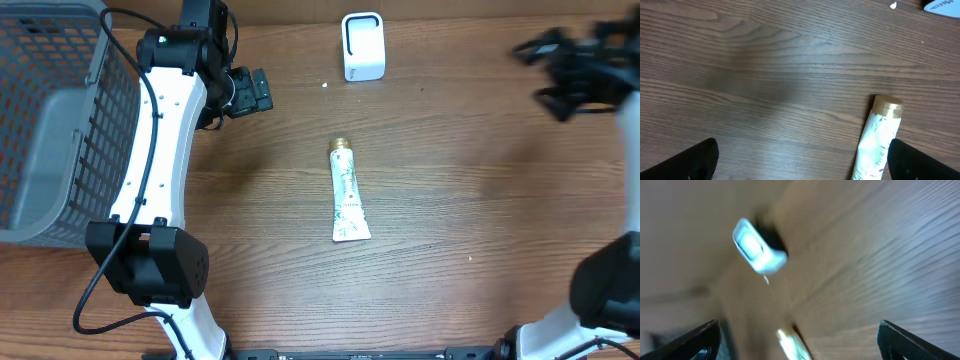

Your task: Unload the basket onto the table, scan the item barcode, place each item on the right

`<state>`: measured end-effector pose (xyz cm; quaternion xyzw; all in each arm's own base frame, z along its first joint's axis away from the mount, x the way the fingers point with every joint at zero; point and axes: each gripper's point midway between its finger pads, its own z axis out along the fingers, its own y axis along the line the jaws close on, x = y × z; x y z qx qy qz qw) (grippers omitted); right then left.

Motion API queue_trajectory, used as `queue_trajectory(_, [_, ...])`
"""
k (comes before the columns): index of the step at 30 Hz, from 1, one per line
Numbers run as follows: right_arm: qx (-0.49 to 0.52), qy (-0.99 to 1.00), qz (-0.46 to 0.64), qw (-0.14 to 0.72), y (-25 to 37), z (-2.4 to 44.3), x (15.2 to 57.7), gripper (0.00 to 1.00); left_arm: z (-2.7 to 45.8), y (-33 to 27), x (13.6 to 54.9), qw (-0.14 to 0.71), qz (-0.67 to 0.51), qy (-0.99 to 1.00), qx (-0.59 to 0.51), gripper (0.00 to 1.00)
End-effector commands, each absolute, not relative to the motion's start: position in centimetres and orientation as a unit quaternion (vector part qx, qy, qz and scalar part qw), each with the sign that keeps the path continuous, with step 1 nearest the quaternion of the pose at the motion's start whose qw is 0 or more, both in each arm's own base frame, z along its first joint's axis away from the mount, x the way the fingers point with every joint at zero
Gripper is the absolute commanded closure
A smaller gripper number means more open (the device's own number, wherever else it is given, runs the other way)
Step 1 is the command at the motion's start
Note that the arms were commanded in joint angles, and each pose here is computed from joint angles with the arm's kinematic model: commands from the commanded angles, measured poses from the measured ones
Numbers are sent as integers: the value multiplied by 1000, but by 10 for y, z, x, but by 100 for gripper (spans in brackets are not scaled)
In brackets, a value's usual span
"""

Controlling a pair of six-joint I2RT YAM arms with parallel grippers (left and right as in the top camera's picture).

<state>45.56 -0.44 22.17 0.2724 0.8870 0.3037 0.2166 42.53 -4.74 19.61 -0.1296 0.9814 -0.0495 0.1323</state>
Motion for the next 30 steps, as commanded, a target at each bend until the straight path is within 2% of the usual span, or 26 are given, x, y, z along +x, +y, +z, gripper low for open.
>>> queue_trajectory(1, [201, 937, 210, 196, 45, 177, 450, 0, 199, -48, 429, 138, -50, 980, -133, 0])
queue_trajectory(5, [117, 960, 177, 184, 122, 146, 444, 0, 199, -48, 429, 138, -50, 980, -133, 0])
queue_trajectory(11, [36, 972, 154, 171, 195, 118, 427, 0, 199, -48, 429, 139, -50, 980, -133, 0])
queue_trajectory(22, [-43, 984, 149, 83, 261, 53, 375, 0, 199, -48, 429, 139, -50, 980, -133, 0])
queue_trajectory(30, [-92, 987, 114, 61, 287, 20, 349, 0, 199, -48, 429, 139, -50, 980, -133, 0])
